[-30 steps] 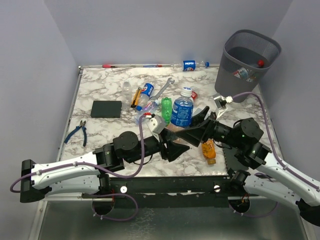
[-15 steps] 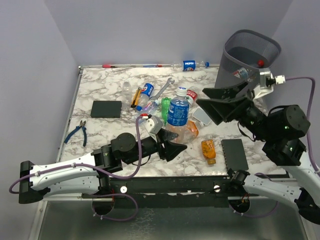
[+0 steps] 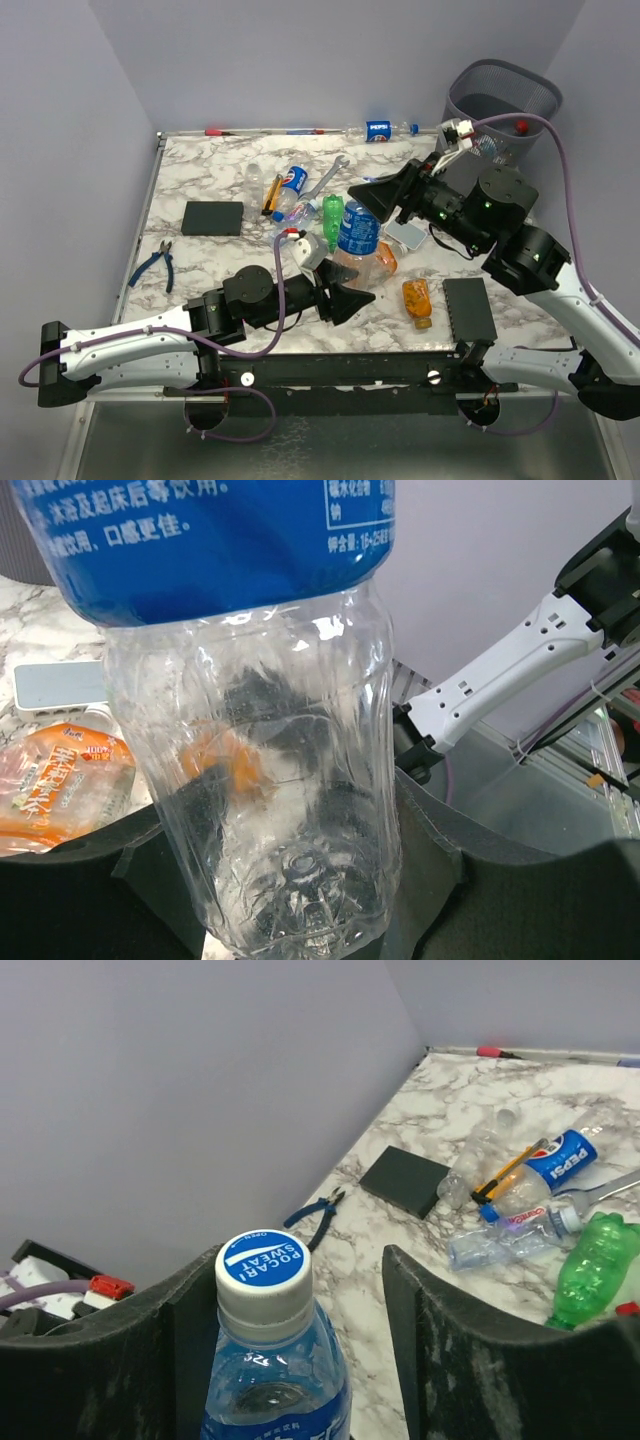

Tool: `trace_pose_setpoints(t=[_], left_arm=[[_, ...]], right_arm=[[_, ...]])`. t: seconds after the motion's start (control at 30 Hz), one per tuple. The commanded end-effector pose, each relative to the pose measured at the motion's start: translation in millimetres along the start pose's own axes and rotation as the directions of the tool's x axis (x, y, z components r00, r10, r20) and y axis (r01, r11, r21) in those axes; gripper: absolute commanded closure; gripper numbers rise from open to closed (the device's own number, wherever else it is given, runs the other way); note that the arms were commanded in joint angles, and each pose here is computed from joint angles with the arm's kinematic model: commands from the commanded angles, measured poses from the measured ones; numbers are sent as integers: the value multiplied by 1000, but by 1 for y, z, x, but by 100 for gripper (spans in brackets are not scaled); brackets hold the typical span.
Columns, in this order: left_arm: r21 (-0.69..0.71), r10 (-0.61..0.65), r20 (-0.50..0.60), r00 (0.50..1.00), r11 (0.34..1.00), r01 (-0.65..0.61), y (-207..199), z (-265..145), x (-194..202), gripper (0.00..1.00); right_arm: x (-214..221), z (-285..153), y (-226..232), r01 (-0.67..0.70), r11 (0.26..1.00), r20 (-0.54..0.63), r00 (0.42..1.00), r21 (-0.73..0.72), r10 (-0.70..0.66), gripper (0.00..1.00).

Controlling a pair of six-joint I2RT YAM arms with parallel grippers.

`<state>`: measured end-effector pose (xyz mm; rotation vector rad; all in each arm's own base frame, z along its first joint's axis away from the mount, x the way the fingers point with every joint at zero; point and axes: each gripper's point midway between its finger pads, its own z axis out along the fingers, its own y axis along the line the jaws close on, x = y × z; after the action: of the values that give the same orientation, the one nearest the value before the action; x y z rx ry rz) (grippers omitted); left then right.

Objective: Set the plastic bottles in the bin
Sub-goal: Pick up the plastic bottle from the corner of the board.

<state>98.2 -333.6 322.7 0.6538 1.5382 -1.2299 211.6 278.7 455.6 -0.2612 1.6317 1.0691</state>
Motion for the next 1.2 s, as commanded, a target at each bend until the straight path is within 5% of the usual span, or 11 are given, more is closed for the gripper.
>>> trace_pose_setpoints(t=[0.0,0.2,0.27,0.33,0.37,0.57,0.73,0.87,1.03,1.17], left_arm=[[38,3,2,1000,999,-3,-8,-2,-3,63],[31,2,11,1000,1000,-2,-7,-4,-5,56],[12,0,16,1000,1000,-1,-4,-6,-7,30],[-31,0,32,999,1000,1,3,-8,-12,3],[-59,4,44,999,998,-1,7,-11,-16,1],[-380,145,133,980,921,-85,62,-52,-60,1],[-754,308,122,944,647,-114,126,-120,-95,1],[-840,373,91,923,527,-130,141,-150,-106,1],[-889,402,6,915,420,-179,158,-164,-88,1],[-894,399,-8,917,408,-185,169,-167,-62,1]], right_arm=[[-8,-8,8,3,1000,-4,1000,-17,-3,43],[-6,-7,10,2,1000,-18,1000,-26,-3,74],[-5,-10,15,3,999,-29,1000,-53,-4,95],[-11,-14,15,6,999,-15,1000,-43,-7,100],[-17,-17,14,18,999,-3,1000,-32,-18,100],[-64,-39,4,161,981,66,984,104,-168,100],[-115,-59,-20,293,903,146,925,314,-351,100],[-156,-68,-41,346,788,208,839,509,-502,100],[-187,-51,-70,377,573,98,770,728,-630,100],[-212,-39,-86,284,549,164,760,786,-628,100]])
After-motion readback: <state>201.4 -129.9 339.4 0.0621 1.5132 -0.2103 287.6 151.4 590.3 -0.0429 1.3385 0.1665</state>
